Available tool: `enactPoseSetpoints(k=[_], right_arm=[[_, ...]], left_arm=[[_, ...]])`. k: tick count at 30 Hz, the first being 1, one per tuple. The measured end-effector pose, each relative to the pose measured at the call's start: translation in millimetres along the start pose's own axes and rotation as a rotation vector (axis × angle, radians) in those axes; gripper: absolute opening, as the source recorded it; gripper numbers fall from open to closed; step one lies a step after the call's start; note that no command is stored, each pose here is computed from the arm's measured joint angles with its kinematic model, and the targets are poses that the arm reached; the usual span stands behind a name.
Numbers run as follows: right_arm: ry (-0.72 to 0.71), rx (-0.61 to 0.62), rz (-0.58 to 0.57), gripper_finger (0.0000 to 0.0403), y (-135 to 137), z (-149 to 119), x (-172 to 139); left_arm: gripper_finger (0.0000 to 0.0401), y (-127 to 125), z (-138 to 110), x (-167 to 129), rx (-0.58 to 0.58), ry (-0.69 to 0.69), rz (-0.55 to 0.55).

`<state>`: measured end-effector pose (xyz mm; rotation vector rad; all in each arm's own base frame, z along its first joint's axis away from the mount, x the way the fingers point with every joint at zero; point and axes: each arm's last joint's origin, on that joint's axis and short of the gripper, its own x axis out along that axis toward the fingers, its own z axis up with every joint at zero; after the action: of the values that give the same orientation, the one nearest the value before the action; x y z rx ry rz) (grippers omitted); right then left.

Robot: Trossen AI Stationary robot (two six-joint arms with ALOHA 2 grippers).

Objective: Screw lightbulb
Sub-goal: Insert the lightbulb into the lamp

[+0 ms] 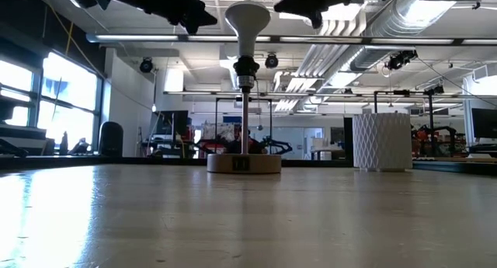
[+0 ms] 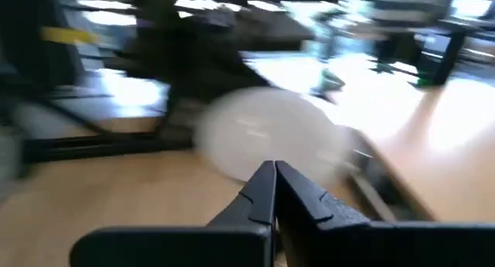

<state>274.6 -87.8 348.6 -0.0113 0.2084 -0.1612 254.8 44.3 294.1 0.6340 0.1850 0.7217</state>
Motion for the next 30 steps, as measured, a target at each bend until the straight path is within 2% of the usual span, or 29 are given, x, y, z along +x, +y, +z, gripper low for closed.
enactPoseSetpoints(k=[2,4,9,16,21,26,28,30], right_arm=[[0.017,0.006,-0.095,0.0,-9,-3,2],[0.034,0.016,-0.129,0.0,-19,-7,5],[0.015,0.069,-0.079,0.0,-36,-15,17],[-0.002,0.086,0.054,0.0,-32,-15,22],[0.018,0.085,0.145,0.0,-15,-13,18],[0.055,0.028,0.333,0.0,8,-15,18],[0.054,0.005,0.332,0.0,13,-15,19],[0.061,-0.002,0.278,0.0,13,-15,19]], left_arm=[[0.0,-2,6,-6,-0.009,-0.035,-0.028],[0.0,-5,11,-10,-0.015,-0.084,-0.078],[0.0,-13,16,-12,-0.04,-0.184,-0.198],[0.0,-9,6,-3,-0.045,-0.128,-0.167],[0.0,1,-5,5,-0.003,-0.027,-0.071],[0.0,8,-15,12,0.016,0.031,-0.051],[0.0,8,-18,12,0.016,0.05,-0.055],[0.0,5,-16,11,0.003,0.041,-0.067]])
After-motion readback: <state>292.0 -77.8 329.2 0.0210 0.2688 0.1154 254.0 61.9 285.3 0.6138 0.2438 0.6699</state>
